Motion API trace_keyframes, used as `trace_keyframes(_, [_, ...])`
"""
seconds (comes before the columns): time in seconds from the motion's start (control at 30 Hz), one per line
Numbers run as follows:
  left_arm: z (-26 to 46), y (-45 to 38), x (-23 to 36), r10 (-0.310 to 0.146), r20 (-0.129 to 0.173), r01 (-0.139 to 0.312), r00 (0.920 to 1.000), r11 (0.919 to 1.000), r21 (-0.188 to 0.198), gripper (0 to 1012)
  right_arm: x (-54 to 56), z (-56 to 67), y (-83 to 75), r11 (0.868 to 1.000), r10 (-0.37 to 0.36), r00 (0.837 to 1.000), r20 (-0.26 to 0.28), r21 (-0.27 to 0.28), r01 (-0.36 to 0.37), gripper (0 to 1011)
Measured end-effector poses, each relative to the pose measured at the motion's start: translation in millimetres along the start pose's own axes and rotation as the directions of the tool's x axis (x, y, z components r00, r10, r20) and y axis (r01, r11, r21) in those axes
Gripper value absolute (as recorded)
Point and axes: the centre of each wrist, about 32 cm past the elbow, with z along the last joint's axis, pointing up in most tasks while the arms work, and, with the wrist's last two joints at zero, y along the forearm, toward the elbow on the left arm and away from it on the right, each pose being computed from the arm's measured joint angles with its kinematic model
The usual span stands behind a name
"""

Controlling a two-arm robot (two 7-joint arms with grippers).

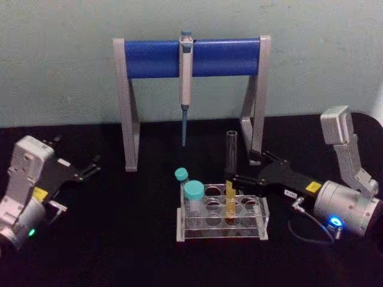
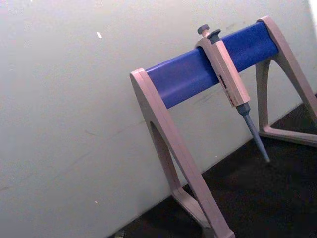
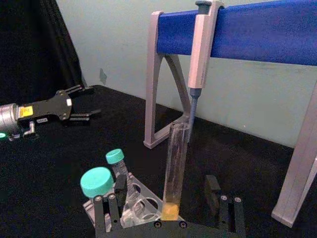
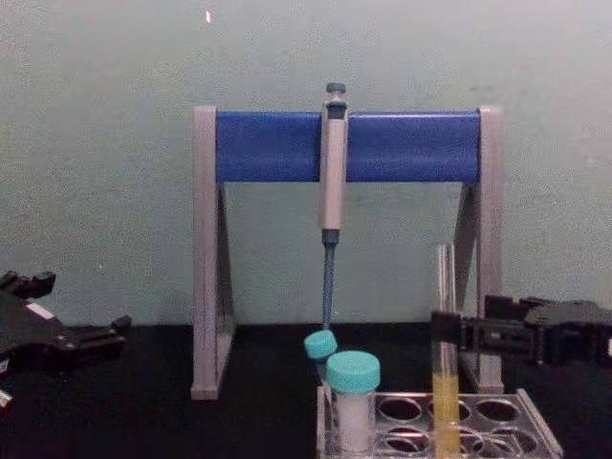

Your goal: Pick up the test tube from the test tube rack, shake it, then place it back into the test tube rack.

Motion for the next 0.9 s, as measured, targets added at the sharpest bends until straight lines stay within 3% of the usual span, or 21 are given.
trace_keyframes(0.43, [0.0,0.0,0.0,0.0,0.0,0.0,1.0,1.0,0.0,1010,15.7,1.1,19.8,1.0,0.013,1.0,-0.023,-0.013,-0.013,1000])
trace_keyframes(0.9, [0.0,0.0,0.0,0.0,0.0,0.0,1.0,1.0,0.0,1010,17.3,0.8,30.3,0.999,0.028,0.999,-0.025,-0.017,-0.028,1000])
